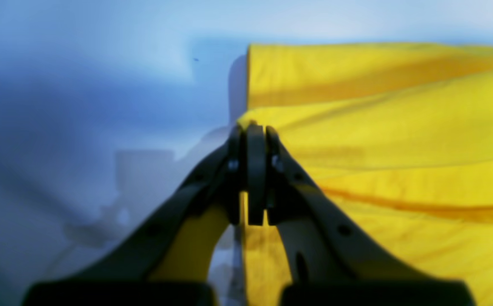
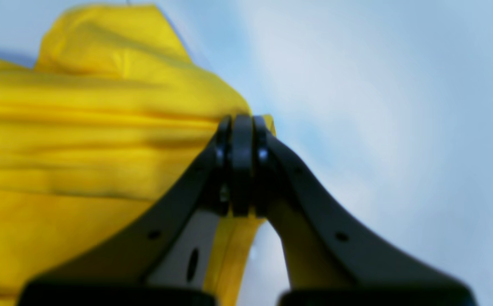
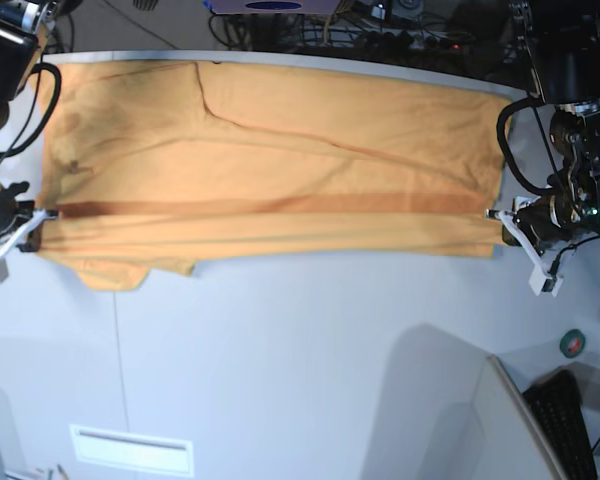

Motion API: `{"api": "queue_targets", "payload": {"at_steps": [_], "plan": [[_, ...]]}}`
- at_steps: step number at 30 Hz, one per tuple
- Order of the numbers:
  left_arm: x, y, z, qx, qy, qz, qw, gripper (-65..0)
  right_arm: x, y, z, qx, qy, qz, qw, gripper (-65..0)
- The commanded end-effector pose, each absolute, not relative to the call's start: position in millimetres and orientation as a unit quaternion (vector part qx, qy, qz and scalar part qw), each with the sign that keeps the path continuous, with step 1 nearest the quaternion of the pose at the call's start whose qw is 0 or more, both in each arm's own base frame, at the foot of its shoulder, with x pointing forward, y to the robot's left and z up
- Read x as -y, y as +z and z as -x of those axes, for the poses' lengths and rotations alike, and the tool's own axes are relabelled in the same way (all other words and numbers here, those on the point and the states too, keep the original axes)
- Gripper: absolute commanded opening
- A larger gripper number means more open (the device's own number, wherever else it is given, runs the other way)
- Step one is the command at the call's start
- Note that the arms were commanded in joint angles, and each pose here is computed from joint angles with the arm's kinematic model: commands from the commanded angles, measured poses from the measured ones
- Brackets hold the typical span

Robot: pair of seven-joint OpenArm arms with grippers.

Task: Layout the t-shirt on the table in an organized manner, then fold the t-shirt properly
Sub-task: 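Lift both side edges and fold the shirt lengthwise over its body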

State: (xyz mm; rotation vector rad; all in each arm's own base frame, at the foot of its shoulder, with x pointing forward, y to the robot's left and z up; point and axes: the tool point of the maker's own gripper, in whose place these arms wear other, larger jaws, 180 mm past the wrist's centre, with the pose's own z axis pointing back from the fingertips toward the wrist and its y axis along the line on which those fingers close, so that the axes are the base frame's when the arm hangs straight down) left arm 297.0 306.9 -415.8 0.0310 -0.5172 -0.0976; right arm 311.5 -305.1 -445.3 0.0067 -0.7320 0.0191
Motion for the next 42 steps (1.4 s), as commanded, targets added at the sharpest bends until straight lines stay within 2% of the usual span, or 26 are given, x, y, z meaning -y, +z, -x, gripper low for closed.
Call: {"api": "queue_targets", "payload": {"at_steps": [1,20,25,32,35,37,38,40,41,42], "plan": [[-316.9,-400.0,-304.3,0.275,-0.053,-0.035,0.959,-65.0,318.7,-426.1,-322.3,0.382,0.01,0.016,0.924,-65.0],[-321.3,-398.2,-264.1,0.26,-0.067,-0.058,0.962,-65.0,323.4,-430.1,-252.3,0.303,0.051,0.061,0.95,-65.0],[-317.6,-400.5,-252.2,0.251,-0.074,-0.06,0.963,-65.0,309.7,-442.1,-235.9,0.284,0.045,0.048,0.957,-65.0],[-316.1,-404.0,-247.8,0.246,-0.074,-0.057,0.965,-65.0,291.6,-440.0,-240.8,0.299,0.04,0.034,0.953,-65.0],[-315.4,-405.3,-243.2,0.242,-0.077,-0.058,0.965,-65.0,274.5,-428.2,-249.7,0.33,0.028,0.009,0.944,-65.0],[-315.4,-406.4,-241.3,0.24,-0.077,-0.058,0.966,-65.0,273.4,-415.3,-252.2,0.362,-0.014,-0.022,0.932,-65.0],[-315.8,-406.2,-241.3,0.24,-0.076,-0.058,0.966,-65.0,273.7,-412.3,-252.2,0.364,-0.027,-0.036,0.93,-59.6],[-317.3,-407.3,-240.2,0.238,-0.075,-0.058,0.967,-65.0,266.0,-411.9,-253.0,0.357,-0.043,-0.072,0.93,-37.4],[-317.4,-407.8,-240.0,0.237,-0.074,-0.058,0.967,-65.0,263.5,-411.4,-253.7,0.355,-0.048,-0.082,0.93,-28.5],[-317.4,-407.8,-240.0,0.237,-0.074,-0.058,0.967,-65.0,261.4,-412.1,-253.2,0.351,-0.048,-0.087,0.931,-24.3]]}}
